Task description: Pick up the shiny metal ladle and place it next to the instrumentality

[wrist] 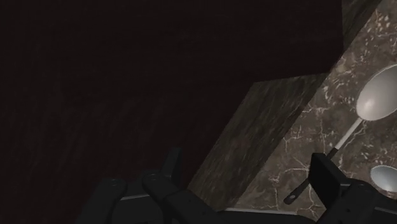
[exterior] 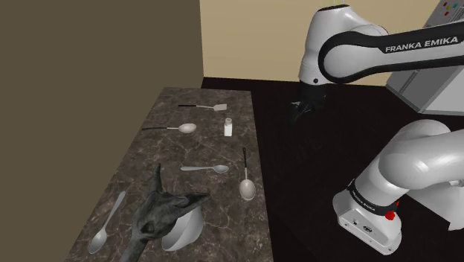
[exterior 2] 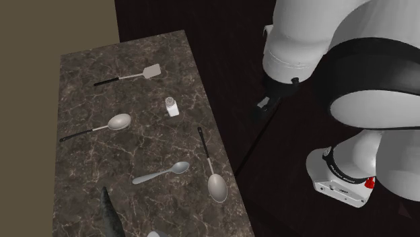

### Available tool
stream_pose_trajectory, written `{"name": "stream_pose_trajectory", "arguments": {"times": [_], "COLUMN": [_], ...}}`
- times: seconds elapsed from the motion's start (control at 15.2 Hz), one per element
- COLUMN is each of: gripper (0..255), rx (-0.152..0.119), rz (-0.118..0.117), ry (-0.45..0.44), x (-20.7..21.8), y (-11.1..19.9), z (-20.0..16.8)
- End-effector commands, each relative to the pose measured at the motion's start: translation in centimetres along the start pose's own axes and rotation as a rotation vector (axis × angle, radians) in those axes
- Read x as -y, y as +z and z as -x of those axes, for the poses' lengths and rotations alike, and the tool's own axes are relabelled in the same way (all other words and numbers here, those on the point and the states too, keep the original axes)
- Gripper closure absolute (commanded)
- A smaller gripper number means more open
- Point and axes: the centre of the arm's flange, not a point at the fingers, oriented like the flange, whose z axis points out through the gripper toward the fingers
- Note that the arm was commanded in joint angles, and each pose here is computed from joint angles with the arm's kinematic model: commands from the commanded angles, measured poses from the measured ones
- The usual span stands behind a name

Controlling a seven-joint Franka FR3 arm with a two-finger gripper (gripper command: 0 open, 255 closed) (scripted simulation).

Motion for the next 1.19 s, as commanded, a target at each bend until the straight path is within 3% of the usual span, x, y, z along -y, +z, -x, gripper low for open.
{"name": "stream_pose_trajectory", "arguments": {"times": [0.0,1.12], "gripper": [0,0], "rx": [-0.009,-0.070], "rz": [-0.019,-0.162], "ry": [0.055,0.484], "x": [1.4,14.4], "y": [1.8,17.6], "z": [-0.1,-4.5]}}
